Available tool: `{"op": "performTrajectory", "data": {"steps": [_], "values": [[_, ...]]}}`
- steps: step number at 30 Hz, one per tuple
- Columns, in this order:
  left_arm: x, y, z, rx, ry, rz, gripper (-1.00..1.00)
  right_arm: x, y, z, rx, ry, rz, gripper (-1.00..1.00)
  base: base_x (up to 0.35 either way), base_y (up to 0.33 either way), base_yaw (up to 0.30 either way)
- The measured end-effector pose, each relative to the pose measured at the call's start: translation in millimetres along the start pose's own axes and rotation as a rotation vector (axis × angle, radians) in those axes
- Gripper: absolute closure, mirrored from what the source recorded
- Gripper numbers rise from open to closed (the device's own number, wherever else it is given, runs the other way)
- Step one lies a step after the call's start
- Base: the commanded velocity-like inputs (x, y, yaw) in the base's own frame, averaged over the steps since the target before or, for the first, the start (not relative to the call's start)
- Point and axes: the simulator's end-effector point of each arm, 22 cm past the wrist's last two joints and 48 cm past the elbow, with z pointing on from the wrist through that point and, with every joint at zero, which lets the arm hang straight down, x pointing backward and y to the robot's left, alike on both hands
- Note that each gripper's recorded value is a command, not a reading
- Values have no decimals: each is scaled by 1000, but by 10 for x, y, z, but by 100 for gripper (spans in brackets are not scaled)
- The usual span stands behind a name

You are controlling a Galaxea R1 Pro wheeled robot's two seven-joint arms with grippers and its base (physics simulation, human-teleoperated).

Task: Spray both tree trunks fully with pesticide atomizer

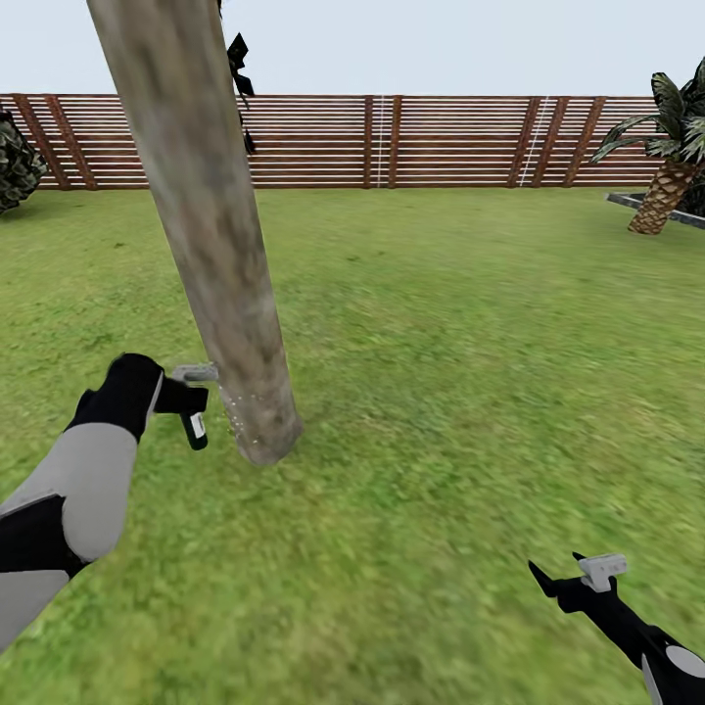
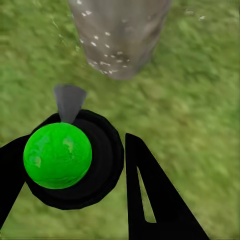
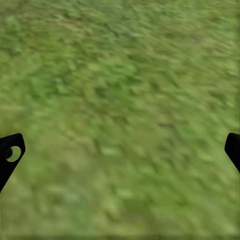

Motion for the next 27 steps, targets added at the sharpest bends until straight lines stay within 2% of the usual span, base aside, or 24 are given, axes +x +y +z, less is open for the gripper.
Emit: {"op": "performTrajectory", "data": {"steps": [3,7,9,12,14,18,24,27], "values": [[96,-66,70,13,16,4,100,1,0,0,0,0,0,-100,0,0,0],[630,-376,349,56,95,23,100,1,1,1,0,0,0,-100,0,0,0],[851,-523,462,75,115,46,100,1,5,1,0,0,1,-100,0,0,0],[896,-575,488,69,120,91,100,-2,0,0,0,0,0,-100,0,0,0],[844,-563,461,60,114,106,100,-5,-2,0,0,-1,-1,-100,0,0,0],[724,-557,401,65,101,102,100,-52,-16,2,4,-10,-9,-100,0,0,0],[203,-533,128,57,59,77,100,-81,-35,-1,6,-14,-15,-100,0,0,0],[63,-519,57,53,40,76,100,-79,-24,3,5,-14,-13,-100,0,0,0]]}}
